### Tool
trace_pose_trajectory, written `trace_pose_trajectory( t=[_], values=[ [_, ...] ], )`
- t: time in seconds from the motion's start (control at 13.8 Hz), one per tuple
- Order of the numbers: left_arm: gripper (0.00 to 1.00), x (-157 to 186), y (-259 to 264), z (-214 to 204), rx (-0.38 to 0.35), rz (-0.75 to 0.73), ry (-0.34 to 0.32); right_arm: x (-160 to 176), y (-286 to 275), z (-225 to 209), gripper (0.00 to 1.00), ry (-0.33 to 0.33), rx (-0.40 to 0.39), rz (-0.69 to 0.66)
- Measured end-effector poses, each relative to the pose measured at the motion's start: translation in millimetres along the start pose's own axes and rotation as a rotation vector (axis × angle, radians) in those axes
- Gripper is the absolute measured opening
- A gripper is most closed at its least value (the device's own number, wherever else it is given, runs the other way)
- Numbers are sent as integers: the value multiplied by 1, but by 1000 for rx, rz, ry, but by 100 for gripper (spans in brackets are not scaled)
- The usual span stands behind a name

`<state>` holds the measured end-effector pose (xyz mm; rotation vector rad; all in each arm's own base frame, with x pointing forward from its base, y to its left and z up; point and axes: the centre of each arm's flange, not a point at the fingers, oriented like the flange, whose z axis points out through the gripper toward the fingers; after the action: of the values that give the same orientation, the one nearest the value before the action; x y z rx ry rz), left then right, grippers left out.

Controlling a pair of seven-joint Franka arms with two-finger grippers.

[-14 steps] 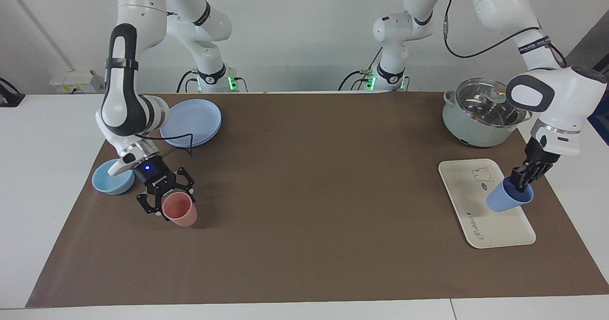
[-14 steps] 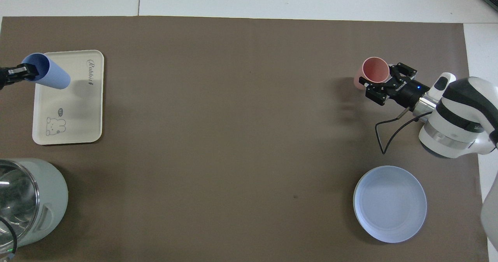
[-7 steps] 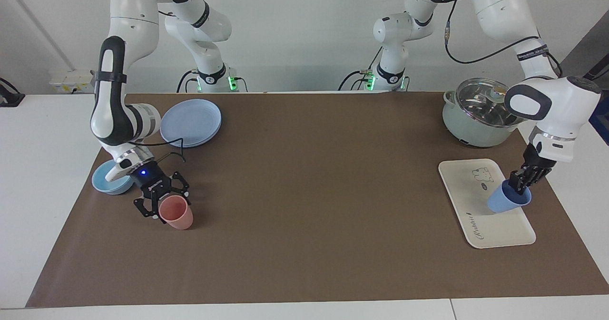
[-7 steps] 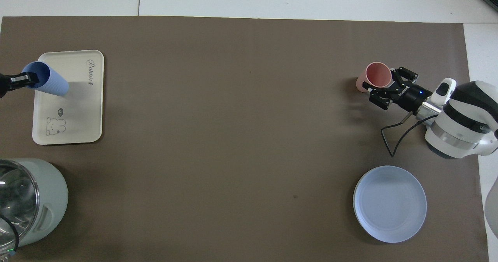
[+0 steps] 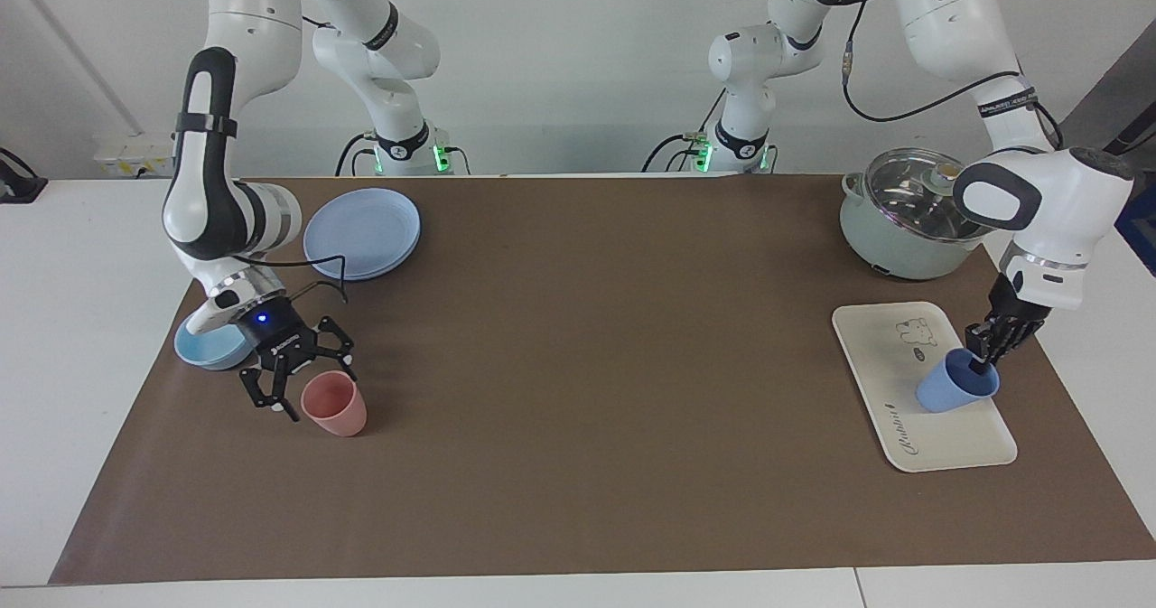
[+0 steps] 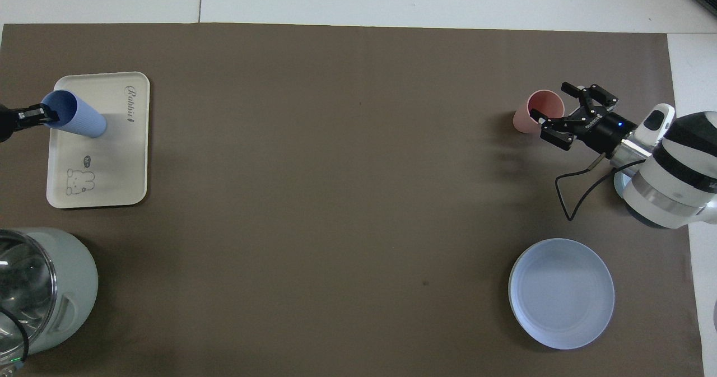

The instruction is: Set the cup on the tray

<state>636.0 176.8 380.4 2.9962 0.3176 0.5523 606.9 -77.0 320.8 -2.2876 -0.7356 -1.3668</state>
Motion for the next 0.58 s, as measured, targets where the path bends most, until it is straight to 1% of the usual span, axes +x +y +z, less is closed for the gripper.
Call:
trace_pose_trajectory(
  t=[0.07, 0.15, 0.22, 0.29, 0.36, 0.44, 0.51, 0.58],
  values=[
    [46, 0, 0, 0, 0, 1, 2, 9, 0, -6, 100, 0, -12, -7],
    [59, 1, 1, 0, 0, 2, 3, 16, 0, -11, 100, -16, -15, -24],
    [71, 3, 3, -2, -3, 5, 4, 23, 1, -16, 100, -46, -4, -43],
    [82, 7, 6, -7, -10, 11, 0, 30, 1, -20, 100, -85, 7, -59],
    [95, 14, 10, -15, -23, 18, -18, 39, 1, -25, 100, -129, 18, -74],
    [100, 23, 16, -28, -40, 29, -43, 50, 1, -30, 100, -177, 26, -92],
    [100, 32, 21, -43, -53, 45, -70, 62, 0, -36, 100, -222, 29, -112],
    [100, 40, 26, -58, -50, 74, -101, 75, 0, -42, 100, -267, 27, -135]
  ],
)
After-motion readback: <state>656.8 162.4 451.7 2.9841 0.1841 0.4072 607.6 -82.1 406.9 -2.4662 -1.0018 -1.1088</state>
